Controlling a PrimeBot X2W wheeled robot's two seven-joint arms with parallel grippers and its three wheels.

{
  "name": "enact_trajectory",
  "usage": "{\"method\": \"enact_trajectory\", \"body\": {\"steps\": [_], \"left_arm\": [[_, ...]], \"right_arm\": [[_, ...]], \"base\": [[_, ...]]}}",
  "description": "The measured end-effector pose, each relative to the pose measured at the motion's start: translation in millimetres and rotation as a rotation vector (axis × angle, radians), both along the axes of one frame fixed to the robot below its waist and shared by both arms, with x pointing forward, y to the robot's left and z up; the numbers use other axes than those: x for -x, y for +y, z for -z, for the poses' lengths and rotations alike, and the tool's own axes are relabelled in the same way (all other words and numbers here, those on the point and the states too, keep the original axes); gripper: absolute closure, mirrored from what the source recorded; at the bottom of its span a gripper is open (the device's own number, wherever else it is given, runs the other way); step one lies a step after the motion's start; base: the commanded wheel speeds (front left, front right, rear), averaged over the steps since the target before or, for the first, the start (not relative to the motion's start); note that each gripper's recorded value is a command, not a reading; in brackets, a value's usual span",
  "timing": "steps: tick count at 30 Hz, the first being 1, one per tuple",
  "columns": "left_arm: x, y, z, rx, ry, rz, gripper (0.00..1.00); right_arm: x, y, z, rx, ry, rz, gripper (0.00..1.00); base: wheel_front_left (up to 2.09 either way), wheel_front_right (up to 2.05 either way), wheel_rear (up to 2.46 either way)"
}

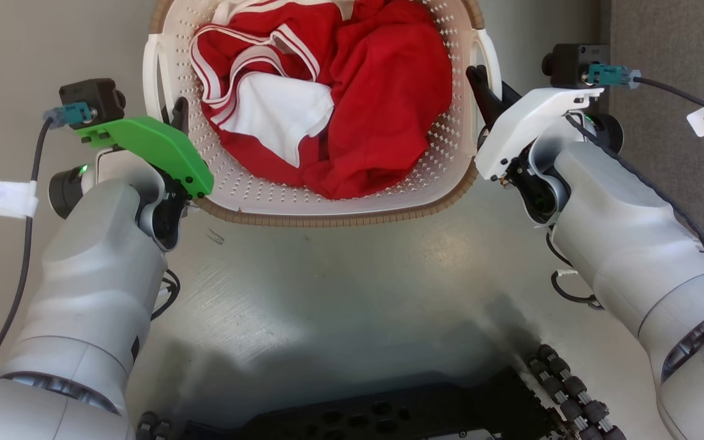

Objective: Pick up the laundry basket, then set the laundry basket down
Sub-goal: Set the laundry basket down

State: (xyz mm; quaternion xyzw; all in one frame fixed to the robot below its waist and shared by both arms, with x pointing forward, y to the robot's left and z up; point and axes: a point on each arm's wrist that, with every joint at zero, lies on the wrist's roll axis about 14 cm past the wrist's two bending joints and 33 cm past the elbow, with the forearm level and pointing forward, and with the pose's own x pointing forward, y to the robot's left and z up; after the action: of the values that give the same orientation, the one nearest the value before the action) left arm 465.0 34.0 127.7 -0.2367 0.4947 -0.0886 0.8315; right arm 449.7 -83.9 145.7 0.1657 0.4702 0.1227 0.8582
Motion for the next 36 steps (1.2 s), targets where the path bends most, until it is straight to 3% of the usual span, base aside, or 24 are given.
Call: {"method": "enact_trajectory", "body": {"steps": [6, 7, 8, 9, 23, 36], "left_arm": [[4, 1, 4, -0.007, 0.009, 0.006, 1.0], [6, 1, 5, -0.008, 0.012, 0.008, 0.66], [7, 2, 6, -0.009, 0.017, 0.009, 0.04], [7, 2, 6, -0.01, 0.018, 0.009, 0.0], [3, 1, -5, -0.015, -0.007, 0.032, 0.0], [-6, 9, -34, -0.091, -0.131, 0.147, 0.0]], "right_arm": [[3, -1, 3, 0.005, 0.006, 0.002, 0.98], [3, -1, 3, 0.005, 0.006, 0.002, 0.65], [3, -2, 3, 0.006, 0.006, 0.005, 0.0], [3, -2, 4, 0.004, 0.01, 0.012, 0.0], [5, -6, -3, 0.015, 0.014, 0.033, 0.0], [7, -16, -30, 0.008, -0.015, 0.109, 0.0]], "base": [[0.0, 0.0, 0.0], [0.0, 0.0, 0.0], [0.0, 0.0, 0.0], [0.0, 0.0, 0.0], [0.0, 0.0, 0.0], [0.0, 0.0, 0.0]]}}
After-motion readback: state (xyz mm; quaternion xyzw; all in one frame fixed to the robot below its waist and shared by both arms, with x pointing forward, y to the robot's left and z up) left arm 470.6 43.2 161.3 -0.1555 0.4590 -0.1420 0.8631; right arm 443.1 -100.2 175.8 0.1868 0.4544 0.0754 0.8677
